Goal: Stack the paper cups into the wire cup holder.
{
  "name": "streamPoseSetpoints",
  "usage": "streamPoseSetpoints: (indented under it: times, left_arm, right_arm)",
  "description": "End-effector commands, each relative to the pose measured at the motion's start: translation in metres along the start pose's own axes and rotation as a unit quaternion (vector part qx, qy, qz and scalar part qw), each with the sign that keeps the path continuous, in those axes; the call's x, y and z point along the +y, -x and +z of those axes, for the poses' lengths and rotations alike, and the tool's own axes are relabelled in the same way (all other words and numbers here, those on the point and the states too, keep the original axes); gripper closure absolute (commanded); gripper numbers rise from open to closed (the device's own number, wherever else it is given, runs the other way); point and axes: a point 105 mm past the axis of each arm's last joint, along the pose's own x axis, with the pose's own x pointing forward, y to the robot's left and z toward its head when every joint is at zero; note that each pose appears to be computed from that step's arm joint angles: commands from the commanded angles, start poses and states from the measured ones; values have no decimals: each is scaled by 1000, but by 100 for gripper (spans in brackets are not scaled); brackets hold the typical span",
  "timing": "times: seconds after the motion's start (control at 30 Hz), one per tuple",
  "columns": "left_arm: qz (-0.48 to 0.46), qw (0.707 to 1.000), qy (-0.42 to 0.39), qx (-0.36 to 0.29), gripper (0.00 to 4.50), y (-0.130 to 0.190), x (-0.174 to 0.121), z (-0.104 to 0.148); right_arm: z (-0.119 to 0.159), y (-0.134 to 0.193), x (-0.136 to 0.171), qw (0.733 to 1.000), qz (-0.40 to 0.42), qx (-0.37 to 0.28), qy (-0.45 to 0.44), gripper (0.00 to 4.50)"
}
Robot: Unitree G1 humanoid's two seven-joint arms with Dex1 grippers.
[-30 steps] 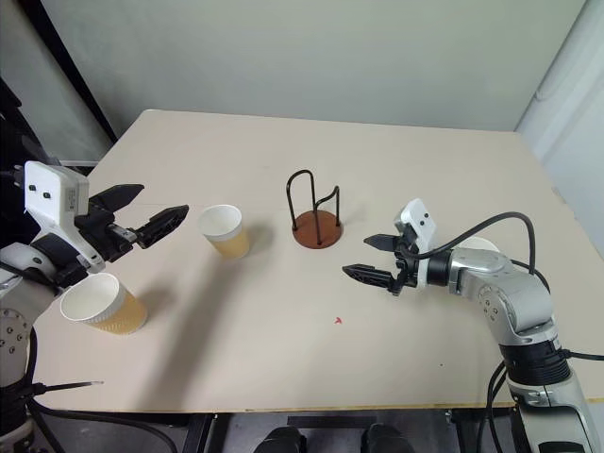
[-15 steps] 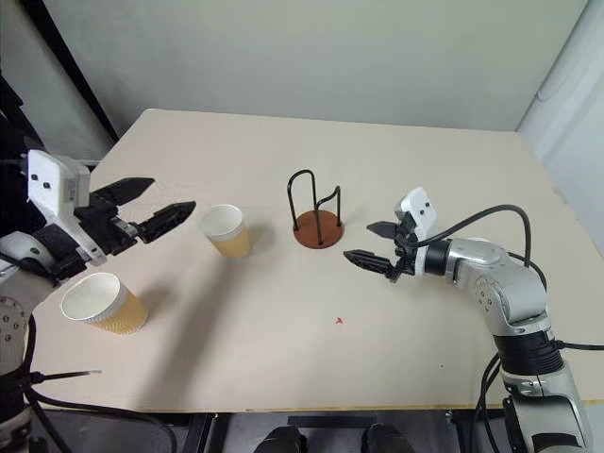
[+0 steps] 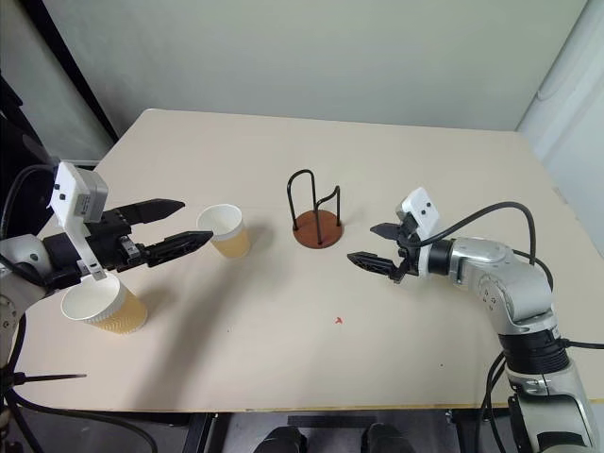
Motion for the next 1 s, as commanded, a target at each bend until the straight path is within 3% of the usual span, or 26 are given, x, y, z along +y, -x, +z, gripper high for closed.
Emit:
streamPoseSetpoints:
  times: [0.03, 1.0]
  left_arm:
    - [17, 1000, -20, -15, 1, 8, 7, 9]
    - [66, 997, -36, -36, 1, 30, 23, 9]
  right_arm:
    - [9, -9, -2, 1000, -8, -2, 17, 4]
    - [24, -98, 5, 998, -3, -31, 50, 4]
